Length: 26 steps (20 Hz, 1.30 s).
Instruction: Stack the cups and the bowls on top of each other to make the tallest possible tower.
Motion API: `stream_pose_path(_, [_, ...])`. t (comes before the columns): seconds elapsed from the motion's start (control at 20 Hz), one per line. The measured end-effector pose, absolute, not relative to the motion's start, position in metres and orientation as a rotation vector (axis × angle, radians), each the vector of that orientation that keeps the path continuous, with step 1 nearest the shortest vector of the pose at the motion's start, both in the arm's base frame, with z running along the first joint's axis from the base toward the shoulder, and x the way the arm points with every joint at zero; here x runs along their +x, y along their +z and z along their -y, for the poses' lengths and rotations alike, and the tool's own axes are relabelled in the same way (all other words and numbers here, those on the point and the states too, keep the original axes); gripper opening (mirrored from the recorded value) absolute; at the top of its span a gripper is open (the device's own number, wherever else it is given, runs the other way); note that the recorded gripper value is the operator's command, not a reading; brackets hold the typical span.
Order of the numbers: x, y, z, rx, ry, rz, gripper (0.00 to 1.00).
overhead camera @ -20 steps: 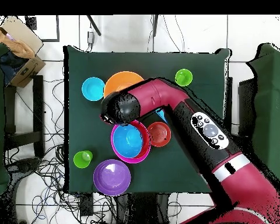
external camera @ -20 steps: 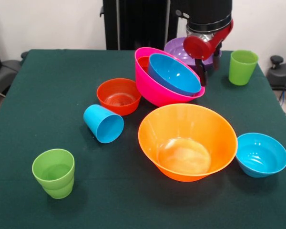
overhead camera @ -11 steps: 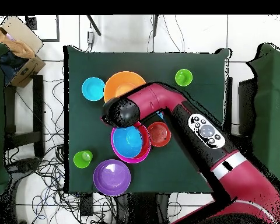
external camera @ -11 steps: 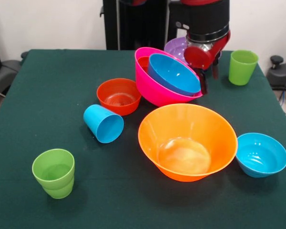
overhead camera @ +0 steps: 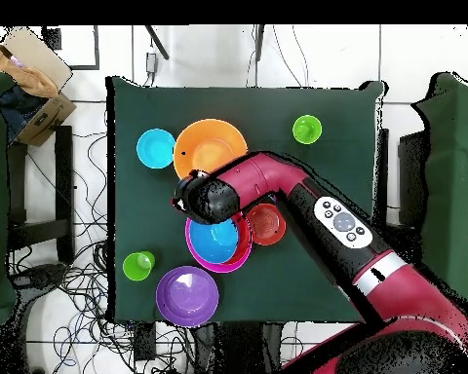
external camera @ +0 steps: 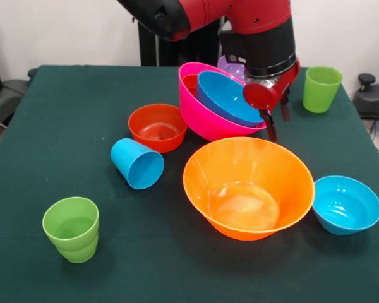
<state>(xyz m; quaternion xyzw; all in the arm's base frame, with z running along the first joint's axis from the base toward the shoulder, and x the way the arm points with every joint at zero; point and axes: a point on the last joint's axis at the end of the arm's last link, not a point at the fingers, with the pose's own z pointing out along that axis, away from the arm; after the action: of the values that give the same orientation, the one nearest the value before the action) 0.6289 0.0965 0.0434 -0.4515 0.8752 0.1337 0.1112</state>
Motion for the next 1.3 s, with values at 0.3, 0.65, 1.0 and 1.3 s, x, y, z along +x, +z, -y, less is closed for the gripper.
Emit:
stream_pose_path(0.3, [0.623, 0.031, -0.097, -1.339, 0.399, -2.558, 1.0])
stream_pose_path(0.65, [0.615, 0.013, -0.1, -1.361, 0.379, -2.494, 1.0])
stream_pose_path(1.0, [0.609, -0.004, -0.108, -1.395, 0.308, -2.335, 1.0])
stream_pose_path(1.3, [0.602, -0.017, -0.114, -1.449, 0.244, -2.241, 1.0])
